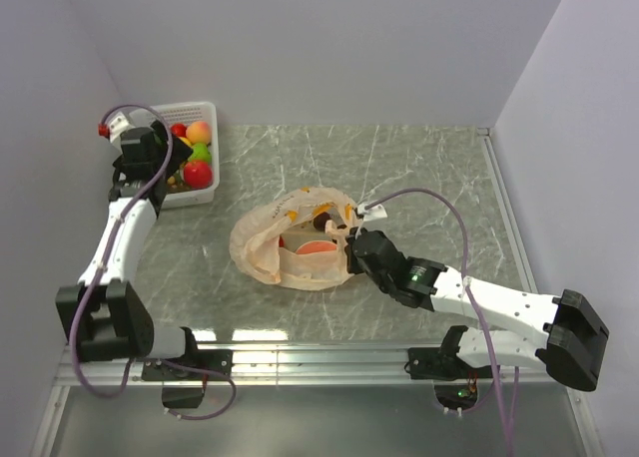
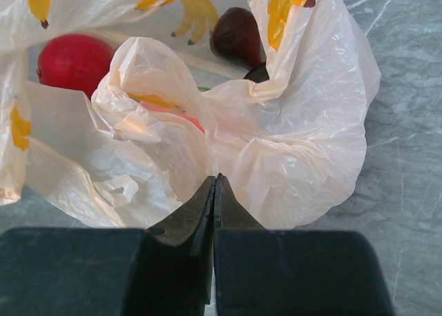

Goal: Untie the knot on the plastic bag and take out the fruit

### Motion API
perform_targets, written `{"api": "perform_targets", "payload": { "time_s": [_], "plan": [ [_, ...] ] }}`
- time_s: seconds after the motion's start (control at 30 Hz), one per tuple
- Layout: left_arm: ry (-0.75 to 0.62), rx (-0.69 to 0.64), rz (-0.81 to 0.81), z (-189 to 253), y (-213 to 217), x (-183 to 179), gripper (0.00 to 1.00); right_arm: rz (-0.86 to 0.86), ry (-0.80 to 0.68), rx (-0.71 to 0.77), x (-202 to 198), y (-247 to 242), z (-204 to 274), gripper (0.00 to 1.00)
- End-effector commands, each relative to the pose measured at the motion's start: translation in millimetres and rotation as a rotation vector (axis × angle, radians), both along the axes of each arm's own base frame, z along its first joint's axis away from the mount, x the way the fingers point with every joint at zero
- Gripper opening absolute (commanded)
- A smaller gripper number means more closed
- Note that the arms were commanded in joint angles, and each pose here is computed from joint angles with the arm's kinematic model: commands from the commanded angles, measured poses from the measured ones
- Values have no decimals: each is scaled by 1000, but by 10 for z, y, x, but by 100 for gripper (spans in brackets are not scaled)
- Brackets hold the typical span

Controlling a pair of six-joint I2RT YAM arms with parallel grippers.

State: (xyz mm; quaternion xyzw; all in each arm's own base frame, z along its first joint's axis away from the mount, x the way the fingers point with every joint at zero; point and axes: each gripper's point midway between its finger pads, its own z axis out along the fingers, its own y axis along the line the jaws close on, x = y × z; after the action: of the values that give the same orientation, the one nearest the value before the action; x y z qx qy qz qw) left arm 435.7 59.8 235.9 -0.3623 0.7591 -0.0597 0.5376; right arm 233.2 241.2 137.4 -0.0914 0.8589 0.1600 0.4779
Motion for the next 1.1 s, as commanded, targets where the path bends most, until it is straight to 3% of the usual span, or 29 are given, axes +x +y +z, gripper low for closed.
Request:
{"api": "perform_targets", "payload": {
  "time_s": [0.0, 0.27, 0.47, 0.6, 0.87, 1.03, 1.07],
  "plan": [
    [-65, -27, -206, 288, -584, -279, 99, -53, -37, 31, 93, 18, 206, 0],
    [-127, -112, -607, 518, -1994, -993, 96, -153, -57, 44, 190, -110, 297, 0],
    [-84, -154, -810, 304, -2622, -1445, 97, -152, -40, 52, 266, 32, 290, 0],
    [-62, -167, -897, 169, -2906, -1611, 92, -186, -33, 91, 258, 6, 238, 0],
    [10, -131, -962, -128, -3433, -1695, 77, -235, -58, 111, 168, -242, 137, 0],
    [110, -39, -959, -568, -3564, -1616, 45, -241, -74, 173, 100, -318, 112, 0],
    [140, -24, -955, -708, -3578, -1591, 44, -247, -76, 175, 99, -339, 109, 0]
  ]
}}
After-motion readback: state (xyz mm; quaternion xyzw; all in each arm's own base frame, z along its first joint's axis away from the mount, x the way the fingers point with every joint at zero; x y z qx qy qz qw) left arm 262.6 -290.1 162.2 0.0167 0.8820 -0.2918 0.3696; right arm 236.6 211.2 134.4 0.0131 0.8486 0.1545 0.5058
